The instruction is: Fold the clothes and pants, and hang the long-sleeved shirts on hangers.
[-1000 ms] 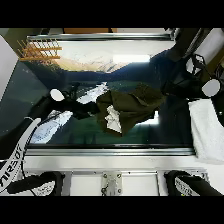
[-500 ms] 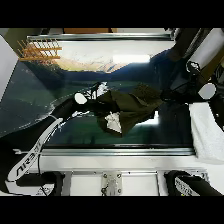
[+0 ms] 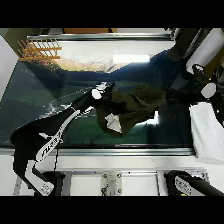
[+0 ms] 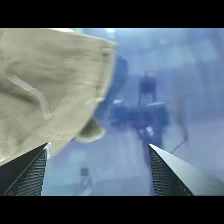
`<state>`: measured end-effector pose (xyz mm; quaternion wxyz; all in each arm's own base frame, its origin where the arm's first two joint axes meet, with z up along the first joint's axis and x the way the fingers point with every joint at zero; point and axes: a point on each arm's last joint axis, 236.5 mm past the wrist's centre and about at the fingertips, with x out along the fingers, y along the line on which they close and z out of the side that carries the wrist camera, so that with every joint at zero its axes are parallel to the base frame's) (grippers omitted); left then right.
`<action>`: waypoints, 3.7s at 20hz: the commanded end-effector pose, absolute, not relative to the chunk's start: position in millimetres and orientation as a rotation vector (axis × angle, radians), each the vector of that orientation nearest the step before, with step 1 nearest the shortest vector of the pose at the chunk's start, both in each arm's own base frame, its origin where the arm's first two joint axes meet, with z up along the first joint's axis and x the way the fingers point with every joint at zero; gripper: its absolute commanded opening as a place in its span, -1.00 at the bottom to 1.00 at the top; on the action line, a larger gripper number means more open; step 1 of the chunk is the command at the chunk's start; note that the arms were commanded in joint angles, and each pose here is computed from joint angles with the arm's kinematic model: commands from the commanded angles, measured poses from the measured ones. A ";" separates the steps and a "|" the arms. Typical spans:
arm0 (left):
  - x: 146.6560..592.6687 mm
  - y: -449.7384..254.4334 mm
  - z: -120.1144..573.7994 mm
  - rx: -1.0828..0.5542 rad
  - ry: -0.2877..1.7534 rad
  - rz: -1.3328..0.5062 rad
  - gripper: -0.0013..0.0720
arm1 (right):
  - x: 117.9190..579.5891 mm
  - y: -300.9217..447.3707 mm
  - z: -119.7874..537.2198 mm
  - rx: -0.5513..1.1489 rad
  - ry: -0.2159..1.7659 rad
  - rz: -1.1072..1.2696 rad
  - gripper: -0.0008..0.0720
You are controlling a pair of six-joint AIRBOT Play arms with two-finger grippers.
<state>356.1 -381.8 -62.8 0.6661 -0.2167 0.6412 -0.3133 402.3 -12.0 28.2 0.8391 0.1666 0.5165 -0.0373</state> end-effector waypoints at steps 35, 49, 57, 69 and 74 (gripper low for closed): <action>209.5 -236.1 377.0 -0.481 0.545 -0.940 -0.91 | 251.3 97.3 350.3 0.425 0.331 0.415 -0.89; 463.5 -291.6 200.9 -0.599 0.763 -0.677 1.00 | 499.0 14.9 193.0 0.511 0.549 0.170 0.86; 466.2 -177.6 63.5 -0.503 1.213 -0.435 0.89 | 420.1 -65.4 182.2 0.402 0.689 0.025 0.48; 278.9 -253.6 -107.9 -0.528 1.587 -0.387 0.90 | 339.8 -25.3 115.6 0.462 0.829 0.045 0.48; 276.5 -288.0 -109.4 -0.485 1.599 -0.460 0.90 | 344.5 -12.8 125.1 0.524 0.800 0.087 0.48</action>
